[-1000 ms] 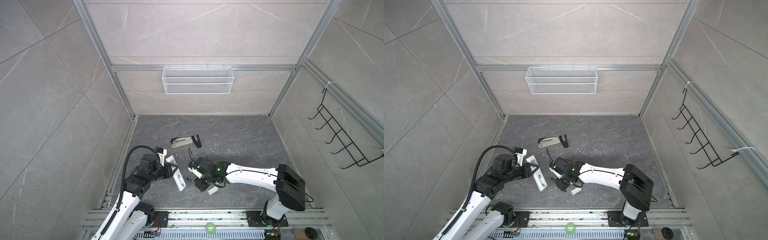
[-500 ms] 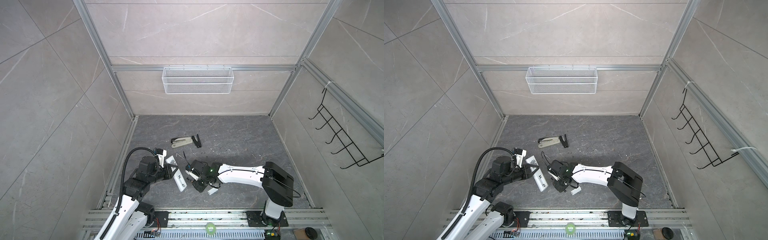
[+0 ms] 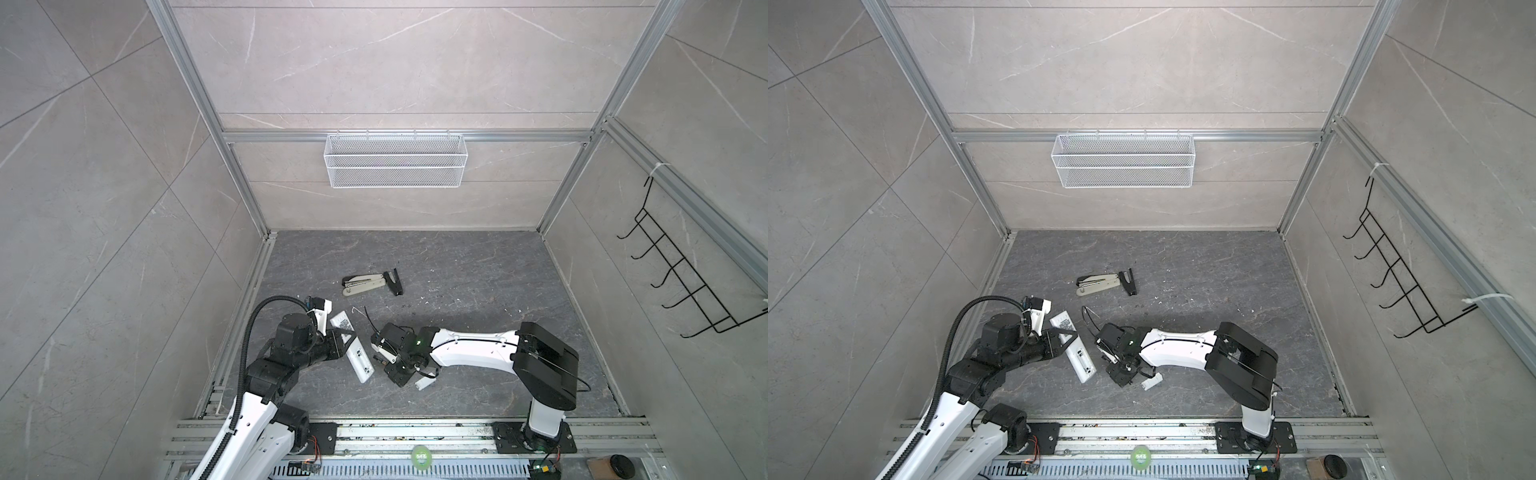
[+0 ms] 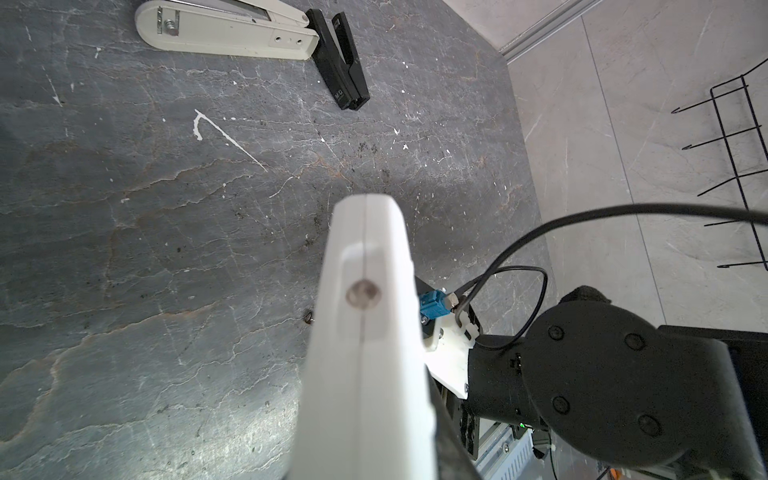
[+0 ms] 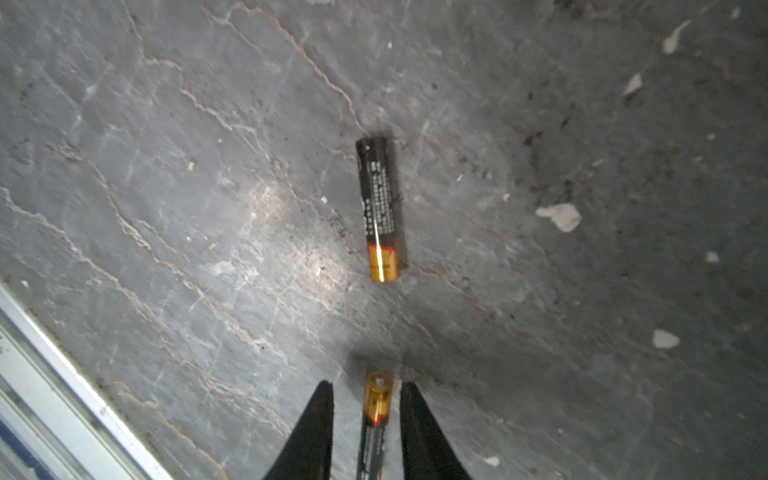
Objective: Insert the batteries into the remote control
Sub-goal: 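Lower the right gripper and grasp the nearer AA battery by its end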
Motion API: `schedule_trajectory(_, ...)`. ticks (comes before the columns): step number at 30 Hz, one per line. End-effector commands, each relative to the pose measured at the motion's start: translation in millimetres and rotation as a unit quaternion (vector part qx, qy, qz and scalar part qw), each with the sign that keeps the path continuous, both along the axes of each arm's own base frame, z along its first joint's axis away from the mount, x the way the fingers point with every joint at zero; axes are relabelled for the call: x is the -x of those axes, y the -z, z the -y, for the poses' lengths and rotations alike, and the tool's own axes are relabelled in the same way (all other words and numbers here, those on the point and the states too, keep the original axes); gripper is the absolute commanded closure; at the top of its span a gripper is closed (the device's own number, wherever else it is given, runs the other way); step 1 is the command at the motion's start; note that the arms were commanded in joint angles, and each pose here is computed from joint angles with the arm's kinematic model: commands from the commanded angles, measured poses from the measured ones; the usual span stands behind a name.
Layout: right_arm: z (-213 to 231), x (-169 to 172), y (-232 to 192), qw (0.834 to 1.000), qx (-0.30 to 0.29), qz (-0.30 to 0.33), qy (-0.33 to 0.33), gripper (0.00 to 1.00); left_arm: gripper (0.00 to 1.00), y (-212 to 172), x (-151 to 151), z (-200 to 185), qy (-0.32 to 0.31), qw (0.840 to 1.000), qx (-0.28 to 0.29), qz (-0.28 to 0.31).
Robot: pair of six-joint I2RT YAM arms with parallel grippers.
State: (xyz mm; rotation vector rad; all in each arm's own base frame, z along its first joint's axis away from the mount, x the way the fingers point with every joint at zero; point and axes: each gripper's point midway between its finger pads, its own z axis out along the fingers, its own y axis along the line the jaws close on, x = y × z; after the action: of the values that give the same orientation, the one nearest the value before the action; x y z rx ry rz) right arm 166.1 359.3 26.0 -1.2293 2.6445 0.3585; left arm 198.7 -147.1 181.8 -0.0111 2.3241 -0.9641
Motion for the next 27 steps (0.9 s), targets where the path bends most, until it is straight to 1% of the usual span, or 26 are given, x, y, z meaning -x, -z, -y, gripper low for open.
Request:
schedule_trajectory(1,0,-2,5,1.0,0.016,0.005,0.005,0.7,1.0,-10,-2,3,0.003,1.0,0.018,0.014)
schedule_trajectory(11,5,-1,12,0.999,0.043,0.012,0.002,0.73,1.0,-10,-2,3,0.002,1.0,0.018,0.015)
schedule_trajectory(17,7,2,14,0.998,0.059,0.017,-0.003,0.78,1.0,-9,-2,2,0.0,1.0,0.016,0.015)
schedule_trajectory(27,12,3,11,0.997,0.073,0.029,-0.005,0.8,1.0,-8,-3,0,-0.005,1.0,0.014,0.017)
